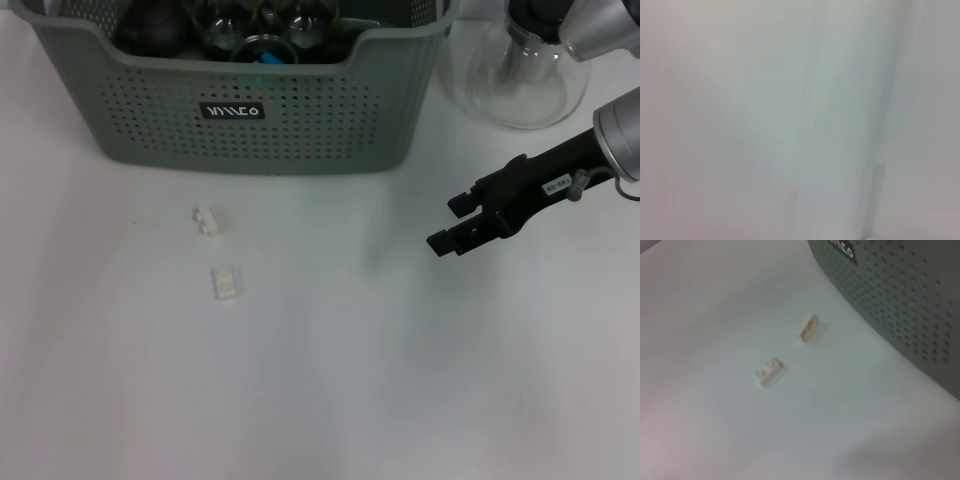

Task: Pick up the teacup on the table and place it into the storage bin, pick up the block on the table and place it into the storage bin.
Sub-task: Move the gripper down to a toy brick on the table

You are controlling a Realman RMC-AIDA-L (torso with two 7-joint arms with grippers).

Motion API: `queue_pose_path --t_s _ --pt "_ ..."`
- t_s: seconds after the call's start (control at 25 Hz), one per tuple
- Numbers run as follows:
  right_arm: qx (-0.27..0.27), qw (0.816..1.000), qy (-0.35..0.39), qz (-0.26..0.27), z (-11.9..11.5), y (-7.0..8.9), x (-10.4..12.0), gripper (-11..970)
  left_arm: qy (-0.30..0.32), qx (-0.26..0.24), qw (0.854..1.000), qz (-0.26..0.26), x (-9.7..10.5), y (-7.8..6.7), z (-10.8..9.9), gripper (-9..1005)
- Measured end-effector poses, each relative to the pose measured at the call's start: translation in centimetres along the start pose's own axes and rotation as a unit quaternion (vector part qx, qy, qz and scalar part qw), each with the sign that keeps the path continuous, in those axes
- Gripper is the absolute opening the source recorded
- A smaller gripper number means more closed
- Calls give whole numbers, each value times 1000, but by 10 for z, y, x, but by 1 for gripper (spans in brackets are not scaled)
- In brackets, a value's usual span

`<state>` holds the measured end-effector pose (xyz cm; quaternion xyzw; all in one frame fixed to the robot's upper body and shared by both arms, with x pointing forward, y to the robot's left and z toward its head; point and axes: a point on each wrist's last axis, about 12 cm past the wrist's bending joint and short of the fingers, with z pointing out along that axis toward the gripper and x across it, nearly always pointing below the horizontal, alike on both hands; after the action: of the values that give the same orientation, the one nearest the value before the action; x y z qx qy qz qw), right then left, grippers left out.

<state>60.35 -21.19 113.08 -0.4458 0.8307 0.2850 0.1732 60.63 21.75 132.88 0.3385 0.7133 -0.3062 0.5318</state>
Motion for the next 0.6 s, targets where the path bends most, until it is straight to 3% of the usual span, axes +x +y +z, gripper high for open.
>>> queue_pose_path --t_s 0.28,0.4,0.44,0.48,0.6 --pt "3 1000 -5 6 -1 -2 1 778 9 81 997 -4 24 -16 -46 852" --pt "3 1000 -5 11 0 -2 0 778 51 112 992 16 46 -25 -54 854" --pt "3 1000 -5 11 0 -2 0 778 51 112 992 16 46 -25 -54 854" --pt "3 1000 -6 12 0 -1 0 777 86 114 989 36 64 -32 -56 855" --pt "6 1000 -9 17 0 -2 -1 777 140 102 984 48 84 -37 -52 849"
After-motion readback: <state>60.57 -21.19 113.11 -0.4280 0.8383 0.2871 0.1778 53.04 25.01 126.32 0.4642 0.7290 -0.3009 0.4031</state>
